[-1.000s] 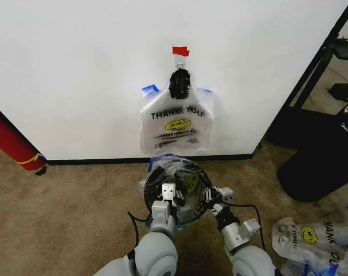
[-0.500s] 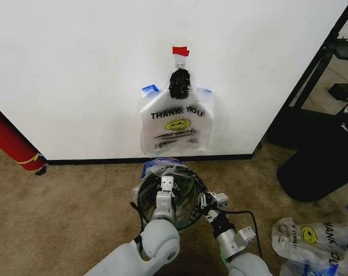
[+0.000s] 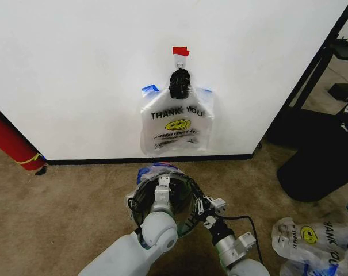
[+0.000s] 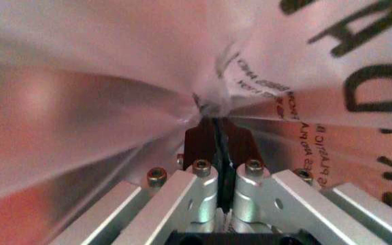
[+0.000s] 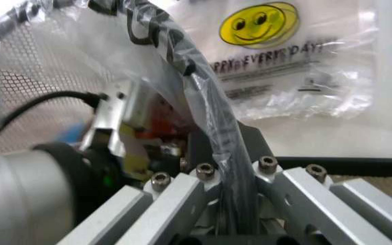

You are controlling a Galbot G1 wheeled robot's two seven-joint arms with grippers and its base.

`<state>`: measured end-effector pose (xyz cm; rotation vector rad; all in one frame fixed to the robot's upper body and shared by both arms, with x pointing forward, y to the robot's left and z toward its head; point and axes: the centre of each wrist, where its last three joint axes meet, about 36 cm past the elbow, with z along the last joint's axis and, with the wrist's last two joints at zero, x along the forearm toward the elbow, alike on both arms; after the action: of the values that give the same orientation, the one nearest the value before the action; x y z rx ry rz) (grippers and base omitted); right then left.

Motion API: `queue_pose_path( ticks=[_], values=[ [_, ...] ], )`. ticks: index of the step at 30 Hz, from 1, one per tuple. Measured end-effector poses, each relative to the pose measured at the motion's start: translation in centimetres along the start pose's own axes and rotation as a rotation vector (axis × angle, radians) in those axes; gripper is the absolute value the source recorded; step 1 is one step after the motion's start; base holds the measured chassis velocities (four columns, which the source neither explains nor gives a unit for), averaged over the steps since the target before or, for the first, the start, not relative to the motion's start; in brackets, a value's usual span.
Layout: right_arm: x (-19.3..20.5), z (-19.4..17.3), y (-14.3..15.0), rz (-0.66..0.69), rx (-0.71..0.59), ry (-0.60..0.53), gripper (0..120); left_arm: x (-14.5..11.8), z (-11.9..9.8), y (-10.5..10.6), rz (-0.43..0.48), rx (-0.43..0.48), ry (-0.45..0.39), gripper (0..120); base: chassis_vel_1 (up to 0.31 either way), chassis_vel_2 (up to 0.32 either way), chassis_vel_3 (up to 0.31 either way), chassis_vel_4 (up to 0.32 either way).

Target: Pick up the garbage bag from the wall and place it over the trash bin.

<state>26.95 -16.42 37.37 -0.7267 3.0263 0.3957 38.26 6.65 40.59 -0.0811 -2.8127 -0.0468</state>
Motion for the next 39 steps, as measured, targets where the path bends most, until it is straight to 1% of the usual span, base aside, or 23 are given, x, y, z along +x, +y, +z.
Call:
queue_pose_path(
  ticks=[5, 8, 13, 15, 18, 21, 22, 26, 30, 37, 39],
  values=[
    [0.1, 0.0, -0.2, -0.033, -0.001, -0.019, 0, -0.1, 0.2, 0.5, 0.022, 0.001, 0.013, 0, 0.0, 0.0, 0.0, 0.0],
    [-0.1, 0.2, -0.6, -0.031, 0.004, -0.032, 0, 0.3, 0.2, 0.9, 0.039, 0.006, 0.014, 0, 0.0, 0.0, 0.0, 0.0],
    [-0.9, 1.2, -1.9, 0.01, 0.022, -0.064, 0, 2.6, 0.3, 2.1, 0.095, 0.005, -0.002, 0, 0.0, 0.0, 0.0, 0.0],
    [-1.0, 1.4, -2.0, 0.016, 0.021, -0.069, 0, 2.9, 0.4, 2.3, 0.1, 0.001, -0.003, 0, 0.0, 0.0, 0.0, 0.0],
    [-1.5, 2.0, -2.2, 0.031, 0.018, -0.084, 0, 4.1, 0.7, 2.8, 0.116, -0.013, -0.002, 0, 0.0, 0.0, 0.0, 0.0],
    [-2.0, 2.6, -2.2, 0.024, 0.027, -0.098, 0, 4.9, 1.0, 3.1, 0.13, -0.033, 0.016, 0, 0.0, 0.0, 0.0, 0.0],
    [-2.0, 2.6, -2.2, 0.024, 0.027, -0.098, 0, 4.9, 1.0, 3.1, 0.13, -0.033, 0.016, 0, 0.0, 0.0, 0.0, 0.0],
    [-2.2, 3.3, -2.4, -0.008, 0.086, -0.118, 0, 5.2, 1.4, 3.8, 0.16, -0.08, 0.049, 0, 0.0, 0.0, 0.0, 0.0],
    [-2.3, 3.6, -2.4, -0.024, 0.109, -0.135, 0, 5.3, 1.6, 3.8, 0.17, -0.101, 0.068, 0, 0.0, 0.0, 0.0, 0.0],
    [-2.1, 3.5, -2.6, -0.075, 0.129, -0.173, 0, 4.7, 2.0, 3.4, 0.185, -0.147, 0.104, 0, 0.0, 0.0, 0.0, 0.0],
    [-2.0, 3.3, -2.6, -0.097, 0.135, -0.187, 0, 4.1, 2.1, 3.0, 0.185, -0.155, 0.109, 0, 0.0, 0.0, 0.0, 0.0]
  ],
)
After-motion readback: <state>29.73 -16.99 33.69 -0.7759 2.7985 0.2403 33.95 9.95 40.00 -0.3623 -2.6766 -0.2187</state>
